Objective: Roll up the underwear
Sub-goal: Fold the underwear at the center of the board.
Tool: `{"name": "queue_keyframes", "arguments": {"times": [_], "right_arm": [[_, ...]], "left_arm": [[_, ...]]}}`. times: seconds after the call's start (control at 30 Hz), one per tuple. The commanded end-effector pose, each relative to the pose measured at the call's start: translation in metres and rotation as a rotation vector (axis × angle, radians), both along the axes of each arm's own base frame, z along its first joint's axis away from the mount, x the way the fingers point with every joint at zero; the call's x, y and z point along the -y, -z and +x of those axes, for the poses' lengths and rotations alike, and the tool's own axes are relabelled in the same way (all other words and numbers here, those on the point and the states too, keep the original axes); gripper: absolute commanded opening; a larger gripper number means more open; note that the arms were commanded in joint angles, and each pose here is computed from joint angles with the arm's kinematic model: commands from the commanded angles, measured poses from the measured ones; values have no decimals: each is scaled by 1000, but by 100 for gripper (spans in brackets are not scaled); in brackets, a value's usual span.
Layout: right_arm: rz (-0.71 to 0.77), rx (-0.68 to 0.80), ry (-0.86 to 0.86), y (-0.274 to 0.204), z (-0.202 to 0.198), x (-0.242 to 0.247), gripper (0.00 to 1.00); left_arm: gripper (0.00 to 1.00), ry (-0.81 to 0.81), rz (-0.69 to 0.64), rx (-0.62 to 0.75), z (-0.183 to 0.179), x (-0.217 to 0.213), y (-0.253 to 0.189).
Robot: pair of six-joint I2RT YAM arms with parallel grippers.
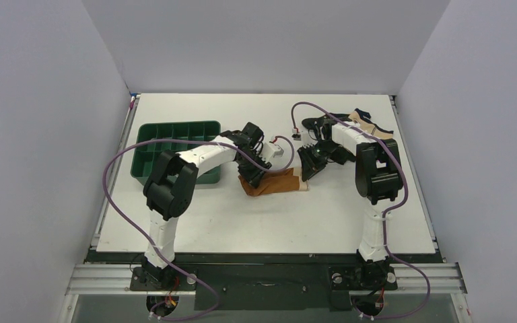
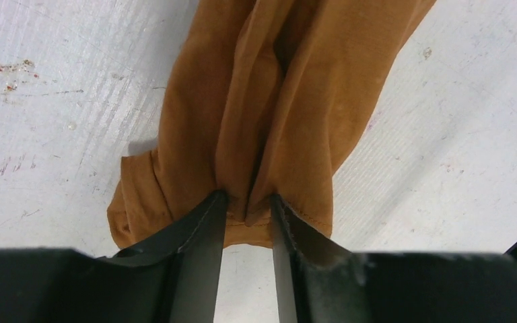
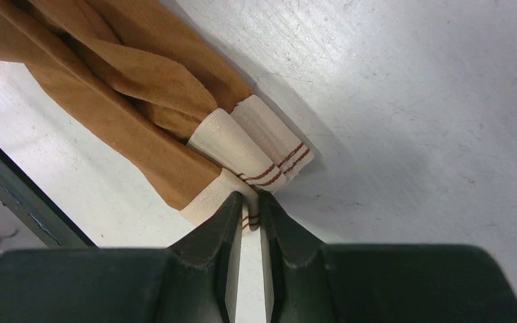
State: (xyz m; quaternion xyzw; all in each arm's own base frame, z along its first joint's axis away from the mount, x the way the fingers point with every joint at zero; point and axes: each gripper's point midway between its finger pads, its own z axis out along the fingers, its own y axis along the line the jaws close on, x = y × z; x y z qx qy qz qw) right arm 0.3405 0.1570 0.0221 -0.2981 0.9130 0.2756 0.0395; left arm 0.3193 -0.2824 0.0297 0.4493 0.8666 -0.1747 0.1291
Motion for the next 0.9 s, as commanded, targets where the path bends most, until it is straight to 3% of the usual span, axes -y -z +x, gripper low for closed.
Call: {"name": "queue_keyframes", "arguments": {"times": [0.0, 0.23, 0.87], "right_arm": [[-36, 84, -21, -4, 9, 3, 11], [-40, 86, -24, -4, 8, 5, 11], [-61, 120, -33, -11, 11, 11, 10]], "left_arm": [[23, 21, -57, 19, 8, 11, -15], [0, 23, -69, 29, 11, 13, -23], [0, 5, 29, 166, 40, -1, -43]]}}
